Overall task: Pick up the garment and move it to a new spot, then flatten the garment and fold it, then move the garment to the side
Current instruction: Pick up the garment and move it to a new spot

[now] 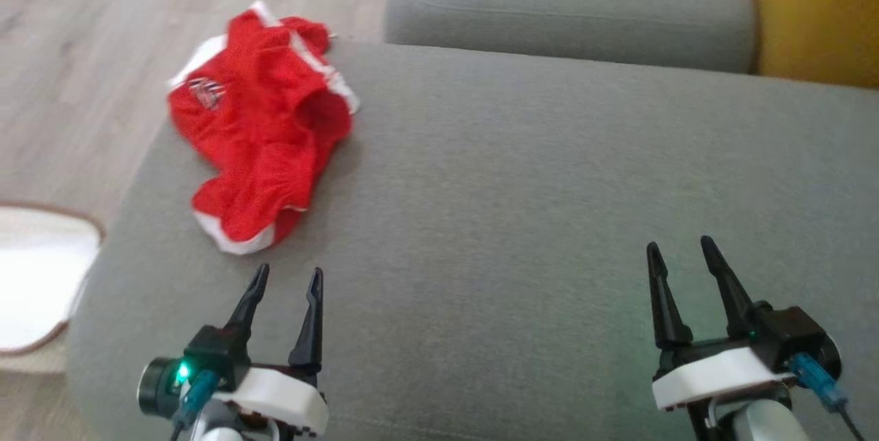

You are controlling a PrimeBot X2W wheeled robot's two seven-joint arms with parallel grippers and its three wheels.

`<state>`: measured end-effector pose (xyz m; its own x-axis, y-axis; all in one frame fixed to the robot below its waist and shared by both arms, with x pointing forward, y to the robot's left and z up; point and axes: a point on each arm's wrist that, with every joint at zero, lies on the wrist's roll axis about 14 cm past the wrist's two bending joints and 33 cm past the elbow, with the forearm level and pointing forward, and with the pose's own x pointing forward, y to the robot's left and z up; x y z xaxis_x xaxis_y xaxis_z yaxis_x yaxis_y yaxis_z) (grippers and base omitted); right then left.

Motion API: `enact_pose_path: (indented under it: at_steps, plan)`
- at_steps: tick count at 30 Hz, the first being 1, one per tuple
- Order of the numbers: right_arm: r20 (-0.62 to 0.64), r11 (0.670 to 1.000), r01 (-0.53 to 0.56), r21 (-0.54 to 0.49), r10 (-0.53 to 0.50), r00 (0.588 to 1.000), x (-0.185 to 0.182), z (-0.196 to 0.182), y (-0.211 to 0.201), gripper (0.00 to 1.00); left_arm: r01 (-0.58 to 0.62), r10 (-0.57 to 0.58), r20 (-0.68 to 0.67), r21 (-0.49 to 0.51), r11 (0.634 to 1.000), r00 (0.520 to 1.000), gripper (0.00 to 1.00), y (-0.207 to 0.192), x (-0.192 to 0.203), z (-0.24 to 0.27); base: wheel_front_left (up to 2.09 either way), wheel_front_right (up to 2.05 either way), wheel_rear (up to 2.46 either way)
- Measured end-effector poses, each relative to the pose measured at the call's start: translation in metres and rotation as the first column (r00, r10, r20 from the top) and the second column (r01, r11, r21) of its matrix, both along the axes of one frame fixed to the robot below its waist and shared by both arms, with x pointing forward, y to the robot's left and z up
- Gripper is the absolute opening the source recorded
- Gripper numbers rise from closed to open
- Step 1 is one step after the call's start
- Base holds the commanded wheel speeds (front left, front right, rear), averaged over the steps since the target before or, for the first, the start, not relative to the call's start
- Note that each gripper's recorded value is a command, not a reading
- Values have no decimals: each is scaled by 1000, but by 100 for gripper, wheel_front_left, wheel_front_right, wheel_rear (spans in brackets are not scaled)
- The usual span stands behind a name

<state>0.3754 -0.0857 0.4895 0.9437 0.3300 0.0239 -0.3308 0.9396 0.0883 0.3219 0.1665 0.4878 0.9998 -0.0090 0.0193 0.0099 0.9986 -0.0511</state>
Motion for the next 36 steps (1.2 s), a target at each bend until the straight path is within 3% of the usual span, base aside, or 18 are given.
enact_pose_path:
  at_steps: [13,22,25,29,36]
  plan:
    - [-2,973,-230,17,231,973,5,1,80,100,-223,224,-13,17,975,975,100,63,-48,-5,0,0,0]
    - [-14,972,-233,24,234,972,5,-3,81,100,-251,252,-29,19,968,967,100,72,-53,-9,0,0,0]
    - [-22,978,-205,25,206,978,6,-6,71,100,-241,241,-11,-17,970,970,100,75,-46,-3,0,0,0]
    - [-42,986,-165,6,165,985,11,-15,57,100,-200,199,26,43,979,980,100,88,-23,12,0,0,0]
    - [-71,996,-89,-21,87,994,30,-32,31,100,-82,86,-22,128,988,996,100,102,61,41,0,0,0]
